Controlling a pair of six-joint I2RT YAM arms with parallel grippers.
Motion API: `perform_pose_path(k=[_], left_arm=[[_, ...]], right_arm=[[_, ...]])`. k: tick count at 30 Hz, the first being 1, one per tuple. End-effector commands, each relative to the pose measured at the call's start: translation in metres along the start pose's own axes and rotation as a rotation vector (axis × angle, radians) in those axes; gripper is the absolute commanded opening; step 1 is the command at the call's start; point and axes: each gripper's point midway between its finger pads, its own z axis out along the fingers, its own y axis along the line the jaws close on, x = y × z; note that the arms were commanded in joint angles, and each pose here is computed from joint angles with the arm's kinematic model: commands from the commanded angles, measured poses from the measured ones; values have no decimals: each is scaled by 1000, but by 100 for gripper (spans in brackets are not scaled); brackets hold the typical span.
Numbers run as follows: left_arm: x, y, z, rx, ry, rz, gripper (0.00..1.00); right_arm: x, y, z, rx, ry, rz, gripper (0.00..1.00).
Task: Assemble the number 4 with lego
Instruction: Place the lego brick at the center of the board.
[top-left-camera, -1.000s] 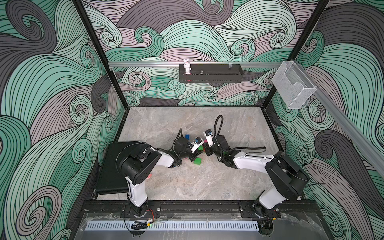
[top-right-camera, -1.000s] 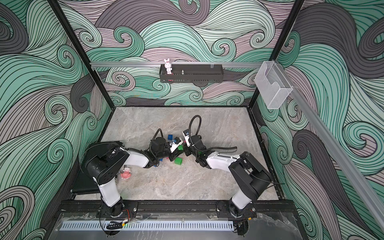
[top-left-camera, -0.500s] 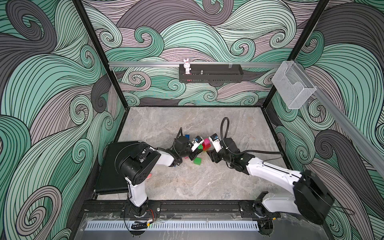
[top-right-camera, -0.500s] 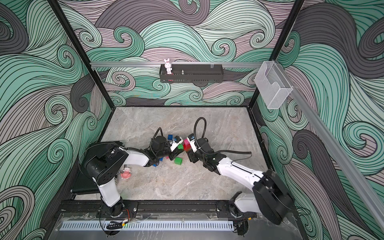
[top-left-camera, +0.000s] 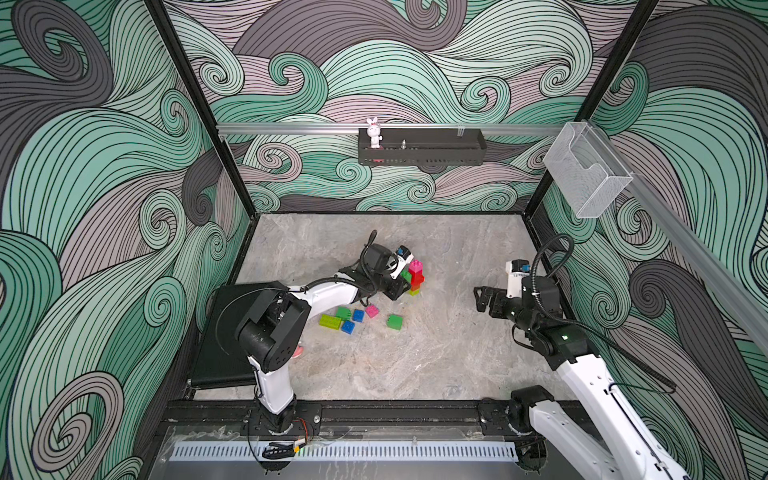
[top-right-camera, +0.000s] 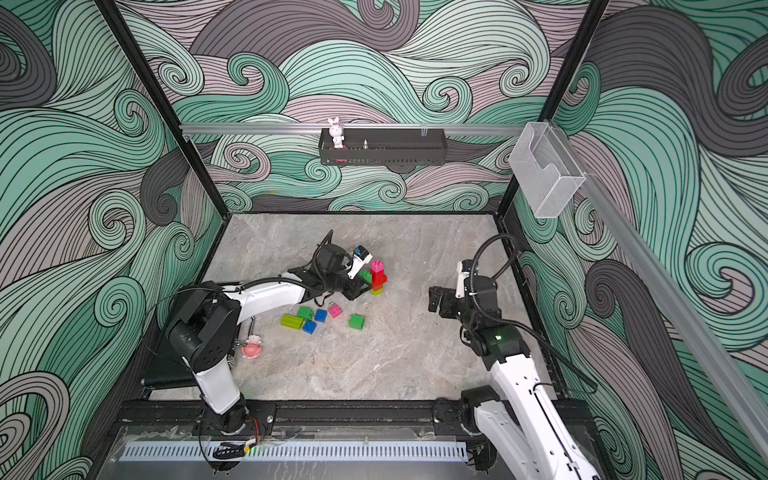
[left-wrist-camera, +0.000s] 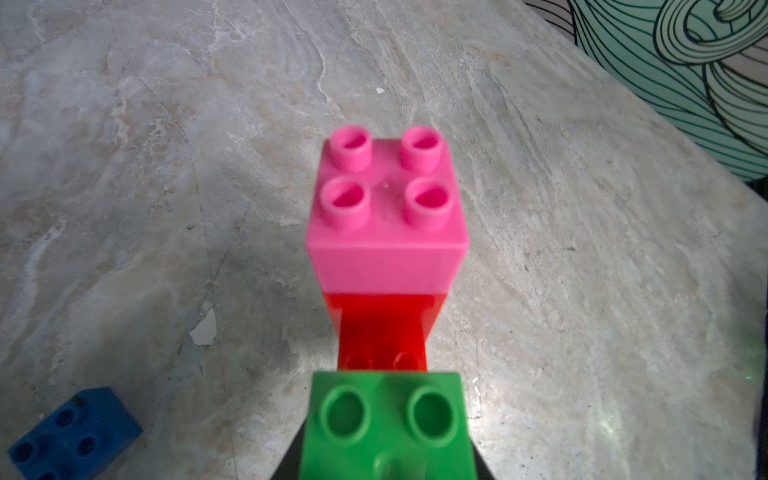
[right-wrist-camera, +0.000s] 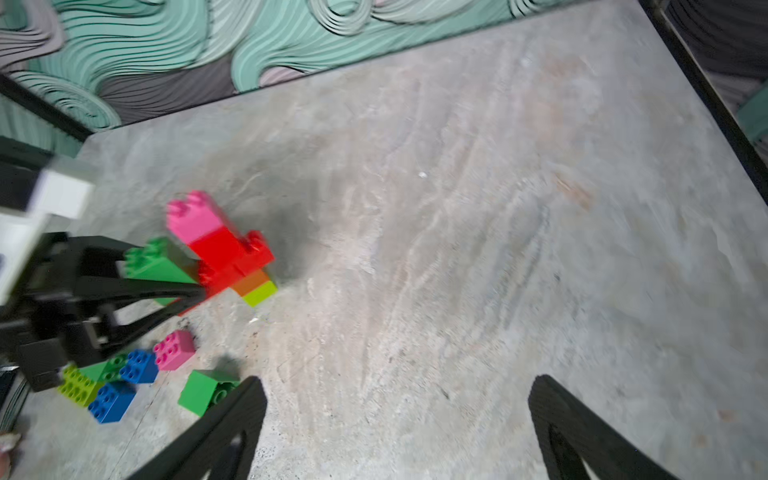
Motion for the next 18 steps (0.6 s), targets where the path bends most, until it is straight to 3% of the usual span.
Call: perform_pose_path(k=[1,6,10,18], left_arm=[[6,0,-2,29,132,-159,0],[-17,-19,1,204,213,-279,0],[-32,-22,8,318,242,-414,0],[-42,-15,53,464,312,-585,0]], right_arm=[[26,-12,2,18,163,134,100],[33,-17,14,20,236,206,100],[26,-12,14,-3,225,211,100],[18,-1,12,-65,193,223,99]])
